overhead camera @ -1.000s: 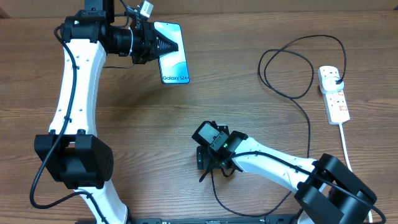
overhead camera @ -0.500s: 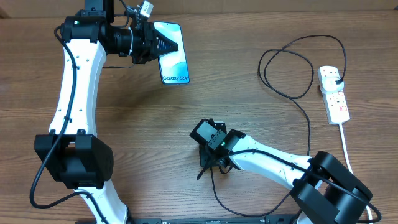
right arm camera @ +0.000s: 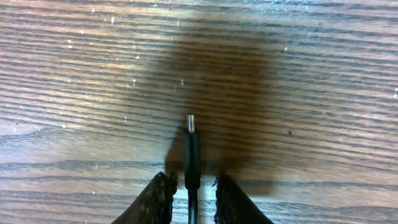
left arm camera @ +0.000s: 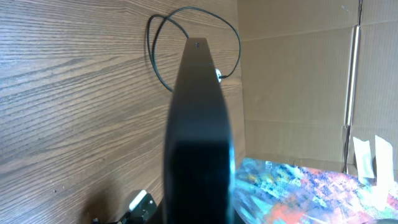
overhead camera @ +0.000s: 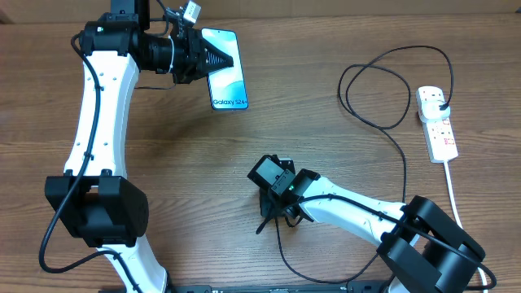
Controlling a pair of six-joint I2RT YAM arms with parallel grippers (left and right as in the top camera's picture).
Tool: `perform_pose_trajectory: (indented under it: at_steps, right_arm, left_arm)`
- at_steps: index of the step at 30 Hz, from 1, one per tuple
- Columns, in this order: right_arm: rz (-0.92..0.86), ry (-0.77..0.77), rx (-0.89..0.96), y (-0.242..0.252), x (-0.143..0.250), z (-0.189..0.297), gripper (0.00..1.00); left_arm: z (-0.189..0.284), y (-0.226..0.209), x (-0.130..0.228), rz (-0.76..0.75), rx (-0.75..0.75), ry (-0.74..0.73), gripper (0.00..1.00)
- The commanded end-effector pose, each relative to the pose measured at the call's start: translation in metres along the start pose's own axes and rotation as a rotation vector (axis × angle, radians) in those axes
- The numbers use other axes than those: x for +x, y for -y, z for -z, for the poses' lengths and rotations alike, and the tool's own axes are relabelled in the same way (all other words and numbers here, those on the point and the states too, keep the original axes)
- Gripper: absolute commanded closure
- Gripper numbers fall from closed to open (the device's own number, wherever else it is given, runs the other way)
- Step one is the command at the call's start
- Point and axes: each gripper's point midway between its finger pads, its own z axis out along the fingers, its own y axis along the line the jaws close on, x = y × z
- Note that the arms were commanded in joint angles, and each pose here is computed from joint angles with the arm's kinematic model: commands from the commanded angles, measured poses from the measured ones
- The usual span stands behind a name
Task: Plug charger to phone and switch on socket
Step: 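Lower and close the right gripper on the cable just behind the plug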
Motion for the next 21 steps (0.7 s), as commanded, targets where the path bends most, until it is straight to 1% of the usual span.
perform_pose_trajectory:
  at_steps: [1,11,14,21]
  right_arm:
    - [0.004,-0.068,0.043,0.0126,0.0182,-0.0199,0.75]
    - [0.015,-0.057,0.037,0.0112,0.0156,-0.0201,0.75]
    - [0.015,-0.057,0.037,0.0112,0.0156,-0.0201,0.78]
    - [0.014,-0.058,0.037,0.0113,0.0156,-0.0201,0.92]
  left_arm:
    - [0.0078,0.0144,-0.0009,-0.051,0.024,0.017,0.96]
    - [0.0078,0.0144,-0.0009,-0.051,0.024,0.017,0.96]
    - [0.0078,0.0145,-0.0008,-0.051,0.024,0.016,0.96]
    - [0.0078,0.0144,-0.0005,-0.049,0.024,0.015,0.96]
